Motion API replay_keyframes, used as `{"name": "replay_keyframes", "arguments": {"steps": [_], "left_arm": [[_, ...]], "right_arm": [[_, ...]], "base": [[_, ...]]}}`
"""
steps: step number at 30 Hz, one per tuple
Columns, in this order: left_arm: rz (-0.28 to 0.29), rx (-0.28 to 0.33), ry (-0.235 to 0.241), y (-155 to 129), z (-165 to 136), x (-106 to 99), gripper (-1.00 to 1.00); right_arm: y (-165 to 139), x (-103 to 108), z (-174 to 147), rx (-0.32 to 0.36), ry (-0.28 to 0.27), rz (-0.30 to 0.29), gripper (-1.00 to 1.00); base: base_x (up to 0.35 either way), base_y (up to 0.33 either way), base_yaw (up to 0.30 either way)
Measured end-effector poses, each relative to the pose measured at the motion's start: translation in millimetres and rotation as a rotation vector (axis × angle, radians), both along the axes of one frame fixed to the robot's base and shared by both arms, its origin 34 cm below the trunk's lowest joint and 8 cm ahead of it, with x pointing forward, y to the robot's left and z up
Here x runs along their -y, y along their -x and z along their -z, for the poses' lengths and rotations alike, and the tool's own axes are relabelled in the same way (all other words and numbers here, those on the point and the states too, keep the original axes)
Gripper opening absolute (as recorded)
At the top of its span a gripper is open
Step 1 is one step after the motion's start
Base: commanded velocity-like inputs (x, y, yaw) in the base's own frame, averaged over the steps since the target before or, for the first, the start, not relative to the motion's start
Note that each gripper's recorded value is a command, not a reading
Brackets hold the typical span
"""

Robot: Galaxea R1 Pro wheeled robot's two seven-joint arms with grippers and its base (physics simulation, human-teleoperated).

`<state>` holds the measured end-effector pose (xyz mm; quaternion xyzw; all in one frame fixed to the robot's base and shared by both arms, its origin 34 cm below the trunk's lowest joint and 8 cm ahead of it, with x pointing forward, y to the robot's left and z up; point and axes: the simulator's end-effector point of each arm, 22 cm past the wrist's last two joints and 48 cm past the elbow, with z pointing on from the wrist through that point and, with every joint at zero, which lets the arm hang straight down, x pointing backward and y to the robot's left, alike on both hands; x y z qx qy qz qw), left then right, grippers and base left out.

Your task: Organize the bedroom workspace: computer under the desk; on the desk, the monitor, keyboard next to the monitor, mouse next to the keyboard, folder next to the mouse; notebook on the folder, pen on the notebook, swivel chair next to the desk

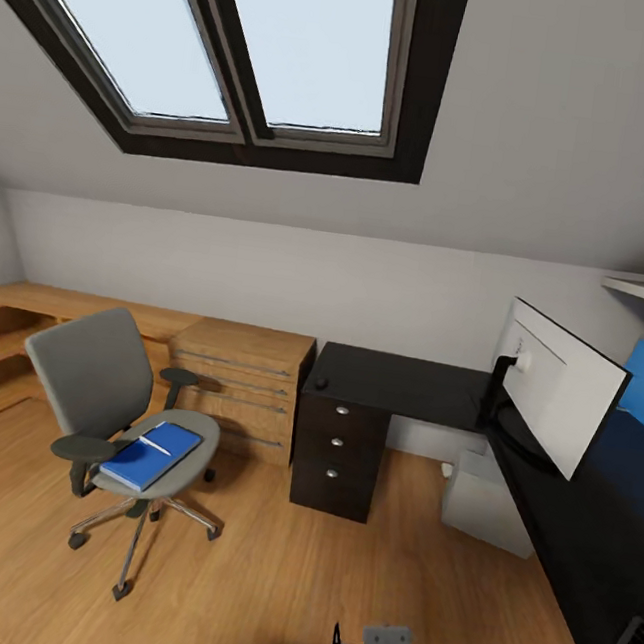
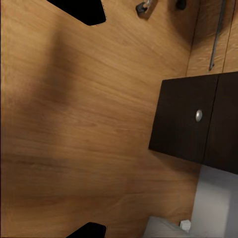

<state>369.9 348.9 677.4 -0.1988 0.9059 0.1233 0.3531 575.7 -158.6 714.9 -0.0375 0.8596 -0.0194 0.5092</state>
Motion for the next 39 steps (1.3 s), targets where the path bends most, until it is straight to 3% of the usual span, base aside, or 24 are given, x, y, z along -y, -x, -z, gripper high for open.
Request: {"name": "replay_keyframes", "arguments": {"steps": [13, 19, 24, 39], "left_arm": [[0.0, -0.004, 0.0, 1.2, 1.1, 0.1, 1.0], [0.0, -0.012, 0.0, 3.2, 2.9, 0.0, 1.0], [0.0, -0.019, -0.001, 5.1, 4.4, -0.6, 1.0], [0.0, -0.042, -0.002, 11.0, 9.5, -0.9, 1.0]], "right_arm": [[0.5, 0.8, 1.3, -0.004, -0.001, 0.004, 1.0], [2.4, 5.2, 5.5, -0.016, -0.019, 0.038, 1.0], [4.9, 11.0, 9.9, -0.03, -0.042, 0.083, 1.0], [10.2, 13.9, 20.3, -0.055, -0.048, 0.098, 1.0]], "base": [[-0.336, 0.0, 0.0], [-0.305, 0.0, 0.0], [-0.105, 0.0, 0.0], [-0.02, -0.008, -0.002]]}}
